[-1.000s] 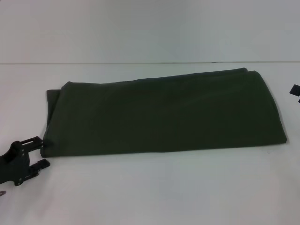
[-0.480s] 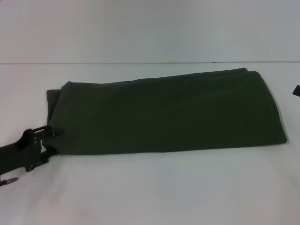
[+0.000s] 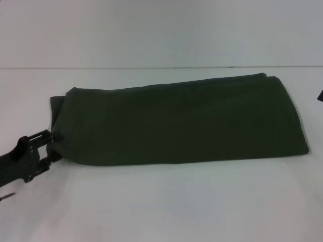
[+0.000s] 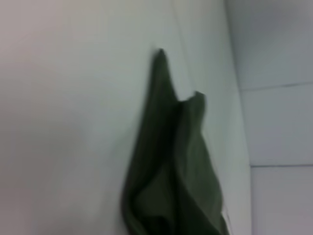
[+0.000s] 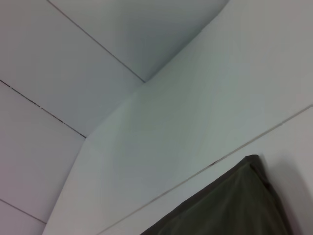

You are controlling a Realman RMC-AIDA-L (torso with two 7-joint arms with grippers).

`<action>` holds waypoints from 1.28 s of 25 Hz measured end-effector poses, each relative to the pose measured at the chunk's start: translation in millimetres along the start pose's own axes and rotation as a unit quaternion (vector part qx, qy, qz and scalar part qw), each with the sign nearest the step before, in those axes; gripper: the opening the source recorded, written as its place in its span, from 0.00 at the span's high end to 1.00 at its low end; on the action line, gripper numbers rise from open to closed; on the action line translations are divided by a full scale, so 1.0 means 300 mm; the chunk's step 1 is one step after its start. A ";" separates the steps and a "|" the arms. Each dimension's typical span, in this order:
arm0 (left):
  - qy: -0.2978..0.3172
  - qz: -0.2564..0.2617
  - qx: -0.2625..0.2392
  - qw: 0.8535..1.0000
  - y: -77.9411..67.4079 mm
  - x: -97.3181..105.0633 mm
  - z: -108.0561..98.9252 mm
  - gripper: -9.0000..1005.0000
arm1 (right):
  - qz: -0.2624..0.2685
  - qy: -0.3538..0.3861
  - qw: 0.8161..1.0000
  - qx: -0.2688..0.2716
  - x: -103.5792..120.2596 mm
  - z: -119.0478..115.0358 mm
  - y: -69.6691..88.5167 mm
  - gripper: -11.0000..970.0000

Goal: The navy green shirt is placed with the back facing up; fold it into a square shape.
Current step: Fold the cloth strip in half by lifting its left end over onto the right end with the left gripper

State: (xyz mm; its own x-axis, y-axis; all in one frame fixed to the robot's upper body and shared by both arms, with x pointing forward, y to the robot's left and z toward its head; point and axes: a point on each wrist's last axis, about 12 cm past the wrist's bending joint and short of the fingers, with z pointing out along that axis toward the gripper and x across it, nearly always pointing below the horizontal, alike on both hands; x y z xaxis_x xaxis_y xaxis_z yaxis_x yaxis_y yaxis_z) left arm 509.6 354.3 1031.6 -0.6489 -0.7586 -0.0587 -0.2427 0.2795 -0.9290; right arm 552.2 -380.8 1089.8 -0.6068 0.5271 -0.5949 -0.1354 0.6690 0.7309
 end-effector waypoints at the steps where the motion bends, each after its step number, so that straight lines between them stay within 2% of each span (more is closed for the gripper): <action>1: -0.001 -0.004 -0.004 1.000 0.006 0.001 -0.003 0.36 | 0.001 0.000 1.000 0.000 0.000 0.000 -0.001 0.37; 18: -0.002 -0.012 -0.043 0.999 0.003 -0.016 0.043 0.36 | 0.006 -0.008 1.000 0.000 -0.005 -0.007 -0.006 0.37; 27: 0.010 0.012 -0.050 0.999 -0.033 -0.018 0.108 0.36 | 0.004 -0.008 1.000 -0.003 -0.012 0.002 0.002 0.37; 32: 0.013 0.026 -0.010 1.000 -0.061 -0.018 0.096 0.36 | 0.005 -0.011 1.000 -0.006 -0.013 0.001 0.004 0.37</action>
State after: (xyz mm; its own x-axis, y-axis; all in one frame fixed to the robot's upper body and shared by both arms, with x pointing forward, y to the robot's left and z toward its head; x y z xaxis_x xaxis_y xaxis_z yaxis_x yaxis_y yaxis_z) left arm 538.4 336.3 1038.2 -0.6794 -0.7273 -0.0967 -0.2221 0.3295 -0.9177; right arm 554.7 -381.9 1092.7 -0.5915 0.5445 -0.5947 -0.1386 0.6579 0.7402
